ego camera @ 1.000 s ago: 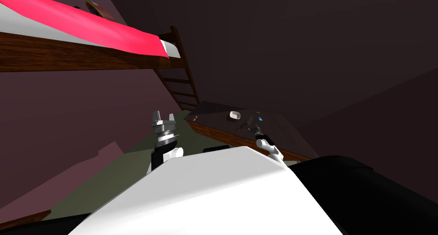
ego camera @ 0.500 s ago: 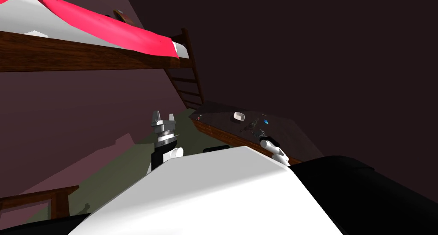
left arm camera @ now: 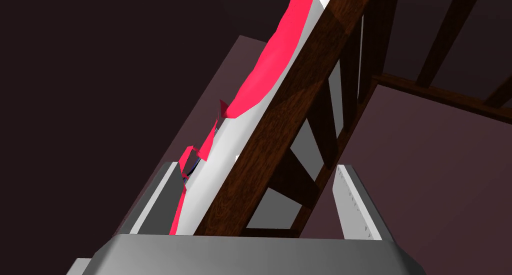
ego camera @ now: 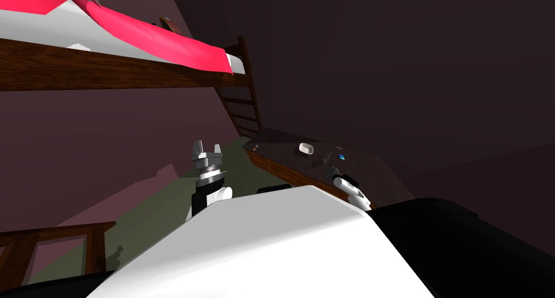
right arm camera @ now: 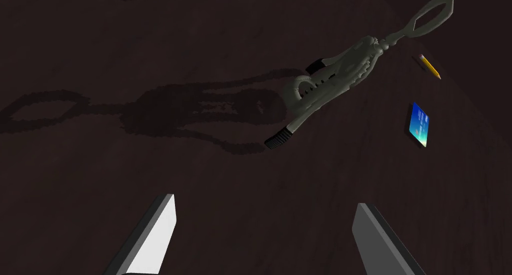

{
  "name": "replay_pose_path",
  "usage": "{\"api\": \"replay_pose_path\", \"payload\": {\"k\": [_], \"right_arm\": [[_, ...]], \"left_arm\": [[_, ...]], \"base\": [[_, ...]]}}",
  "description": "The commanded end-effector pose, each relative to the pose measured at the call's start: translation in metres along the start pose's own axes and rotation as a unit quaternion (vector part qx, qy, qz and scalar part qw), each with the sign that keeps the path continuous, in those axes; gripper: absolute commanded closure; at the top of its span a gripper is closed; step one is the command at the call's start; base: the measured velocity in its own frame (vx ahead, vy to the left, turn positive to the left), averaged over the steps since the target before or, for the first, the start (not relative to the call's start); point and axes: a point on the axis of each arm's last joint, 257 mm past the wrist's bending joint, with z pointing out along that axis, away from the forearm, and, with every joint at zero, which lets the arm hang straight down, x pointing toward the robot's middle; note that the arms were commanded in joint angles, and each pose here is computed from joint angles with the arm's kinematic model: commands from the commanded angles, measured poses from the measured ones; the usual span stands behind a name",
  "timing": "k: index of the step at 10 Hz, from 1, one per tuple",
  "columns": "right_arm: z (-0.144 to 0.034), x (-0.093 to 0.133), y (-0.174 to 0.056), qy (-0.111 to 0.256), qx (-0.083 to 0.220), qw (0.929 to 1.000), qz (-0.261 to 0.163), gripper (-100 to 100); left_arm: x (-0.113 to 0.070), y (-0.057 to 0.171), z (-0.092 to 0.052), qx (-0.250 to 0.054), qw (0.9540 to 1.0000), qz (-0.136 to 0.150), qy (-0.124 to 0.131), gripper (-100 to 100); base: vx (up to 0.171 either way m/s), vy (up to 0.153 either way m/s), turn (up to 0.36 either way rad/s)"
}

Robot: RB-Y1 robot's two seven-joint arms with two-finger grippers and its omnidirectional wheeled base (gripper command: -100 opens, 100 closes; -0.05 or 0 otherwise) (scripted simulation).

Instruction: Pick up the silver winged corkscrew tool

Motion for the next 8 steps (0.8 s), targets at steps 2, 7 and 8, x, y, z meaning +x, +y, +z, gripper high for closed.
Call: {"api": "replay_pose_path", "payload": {"k": [2,7,8], "right_arm": [[0.001,-0.032,0.017,-0.038,0.000,0.9979,0.052,-100],[-0.002,-0.079,0.043,-0.091,-0.008,0.9880,0.125,-100],[-0.003,-0.083,0.056,-0.098,-0.013,0.9829,0.156,-100]], "left_arm": [[0.000,0.000,0.000,0.000,1.0000,0.000,0.000,0],[0.000,0.000,0.000,0.000,1.0000,0.000,0.000,0],[0.000,0.000,0.000,0.000,1.0000,0.000,0.000,0]], "base": [[0.008,0.011,0.161],[0.007,0.004,0.151],[0.005,-0.002,0.205]]}}
